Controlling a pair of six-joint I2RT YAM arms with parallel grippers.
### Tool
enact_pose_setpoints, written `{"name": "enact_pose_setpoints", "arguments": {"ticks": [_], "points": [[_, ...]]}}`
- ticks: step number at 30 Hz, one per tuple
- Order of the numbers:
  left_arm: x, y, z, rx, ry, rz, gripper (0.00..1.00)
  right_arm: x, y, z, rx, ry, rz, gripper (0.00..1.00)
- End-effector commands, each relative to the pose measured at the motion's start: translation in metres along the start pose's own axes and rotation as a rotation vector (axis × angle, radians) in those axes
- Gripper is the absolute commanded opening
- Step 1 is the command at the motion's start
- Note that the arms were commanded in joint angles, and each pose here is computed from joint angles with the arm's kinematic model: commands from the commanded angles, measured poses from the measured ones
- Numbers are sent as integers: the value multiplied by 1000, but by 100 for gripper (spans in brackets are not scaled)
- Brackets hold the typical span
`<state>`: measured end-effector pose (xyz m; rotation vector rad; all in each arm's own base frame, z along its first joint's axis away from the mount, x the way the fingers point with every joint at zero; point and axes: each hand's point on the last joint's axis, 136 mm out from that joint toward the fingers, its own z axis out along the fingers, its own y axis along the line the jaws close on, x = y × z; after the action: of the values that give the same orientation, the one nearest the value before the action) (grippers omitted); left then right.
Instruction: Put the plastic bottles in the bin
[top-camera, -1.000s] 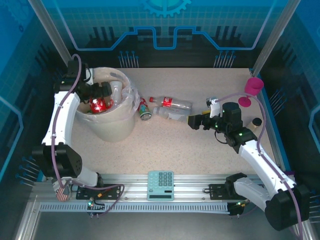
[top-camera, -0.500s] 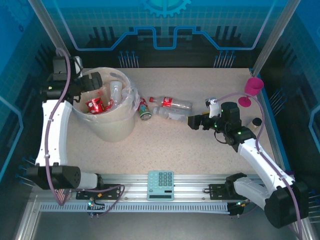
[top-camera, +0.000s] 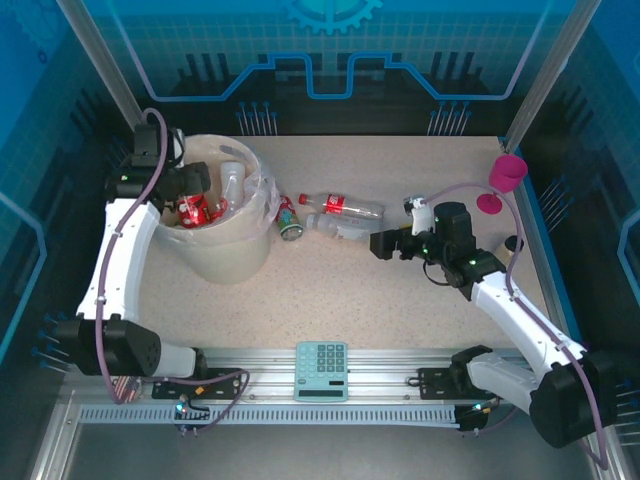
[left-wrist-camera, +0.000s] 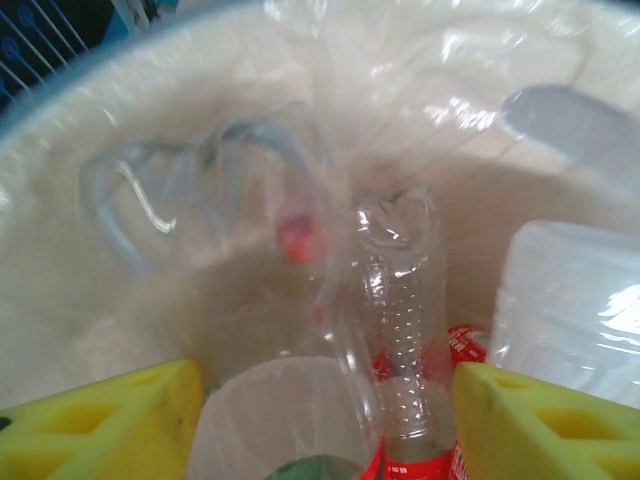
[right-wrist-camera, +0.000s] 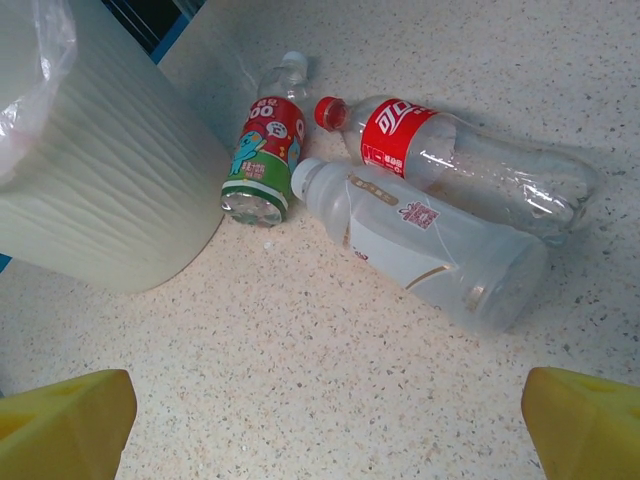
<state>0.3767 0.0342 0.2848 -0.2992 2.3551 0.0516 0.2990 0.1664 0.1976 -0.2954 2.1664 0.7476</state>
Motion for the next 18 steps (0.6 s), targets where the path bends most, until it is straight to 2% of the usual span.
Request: {"name": "enact_pose_setpoints", "arguments": {"ticks": [1,9,15,18], "points": [[16,3,14,-17,22,-11,60,-5,6,1,2,-4,-22,100],[60,-3,38,32,92,-74,54,-1,12,9,-3,21,-44,100],[47,-10,28,73,62,-85,54,-10,7,7,52,23,-109,100],[31,-14,13,92,28,-76,60,-10,-4,9,116,56,-147,100]]}}
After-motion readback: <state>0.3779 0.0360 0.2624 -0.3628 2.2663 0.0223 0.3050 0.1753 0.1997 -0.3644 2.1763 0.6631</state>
